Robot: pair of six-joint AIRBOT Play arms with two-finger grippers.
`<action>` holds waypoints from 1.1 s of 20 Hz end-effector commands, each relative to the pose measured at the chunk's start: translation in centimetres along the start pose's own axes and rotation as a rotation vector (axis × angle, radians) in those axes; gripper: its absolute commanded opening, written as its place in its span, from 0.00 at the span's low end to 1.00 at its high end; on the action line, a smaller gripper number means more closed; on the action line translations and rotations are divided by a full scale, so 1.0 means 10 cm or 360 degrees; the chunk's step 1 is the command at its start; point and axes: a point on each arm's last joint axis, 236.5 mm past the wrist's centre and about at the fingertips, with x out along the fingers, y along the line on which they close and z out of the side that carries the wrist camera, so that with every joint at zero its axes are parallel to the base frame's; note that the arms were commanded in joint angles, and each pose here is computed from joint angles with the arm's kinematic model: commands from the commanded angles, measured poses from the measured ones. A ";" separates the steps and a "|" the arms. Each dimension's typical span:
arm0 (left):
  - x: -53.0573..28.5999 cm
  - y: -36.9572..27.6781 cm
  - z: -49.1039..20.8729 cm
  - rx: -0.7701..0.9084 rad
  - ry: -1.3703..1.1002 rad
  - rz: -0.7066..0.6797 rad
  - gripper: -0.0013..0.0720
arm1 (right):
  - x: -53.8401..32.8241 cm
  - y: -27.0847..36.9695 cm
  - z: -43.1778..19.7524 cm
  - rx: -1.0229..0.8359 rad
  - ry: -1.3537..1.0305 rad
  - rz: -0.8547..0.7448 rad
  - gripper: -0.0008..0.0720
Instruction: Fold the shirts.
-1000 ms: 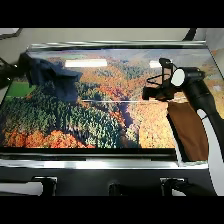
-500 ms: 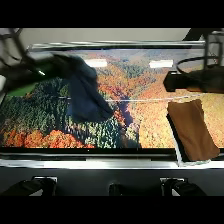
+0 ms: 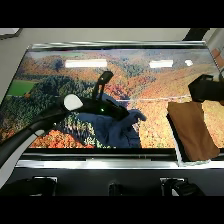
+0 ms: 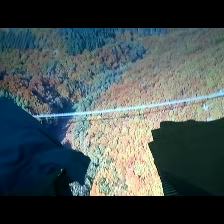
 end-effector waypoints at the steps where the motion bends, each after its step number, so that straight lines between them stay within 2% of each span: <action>1: -0.48 0.73 0.05 -0.0057 0.0155 0.0239 0.99 | 0.26 0.01 -0.44 0.0012 0.0380 -0.0037 0.94; 5: -1.17 1.87 -0.28 -0.0608 0.0195 0.0478 0.99 | 0.91 0.37 -1.06 -0.0078 0.0851 0.0165 0.94; 8: -1.22 2.36 -1.00 -0.0948 0.0309 0.0545 0.99 | 1.47 0.34 -1.49 -0.0082 0.1048 0.0136 0.95; 12: -0.98 2.56 -1.46 -0.1289 0.0209 0.0490 0.98 | 1.87 0.28 -1.92 -0.0066 0.1256 0.0083 0.95; 17: -0.48 2.53 -1.66 -0.1417 0.0253 0.0379 0.97 | 2.01 0.27 -1.96 -0.0056 0.1265 0.0068 0.95; 18: -0.40 2.54 -1.62 -0.1420 0.0219 0.0366 0.95 | 2.03 0.28 -1.95 -0.0045 0.1250 0.0067 0.95; 19: -0.34 2.56 -1.58 -0.1426 0.0182 0.0373 0.87 | 2.05 0.27 -1.96 -0.0039 0.1239 0.0064 0.95; 21: -0.28 2.61 -1.50 -0.1409 0.0113 0.0409 0.85 | 2.12 0.25 -2.04 0.0010 0.1236 0.0036 0.97; 22: -0.25 2.62 -1.45 -0.1411 0.0078 0.0420 0.69 | 2.17 0.23 -2.12 0.0038 0.1242 0.0022 0.97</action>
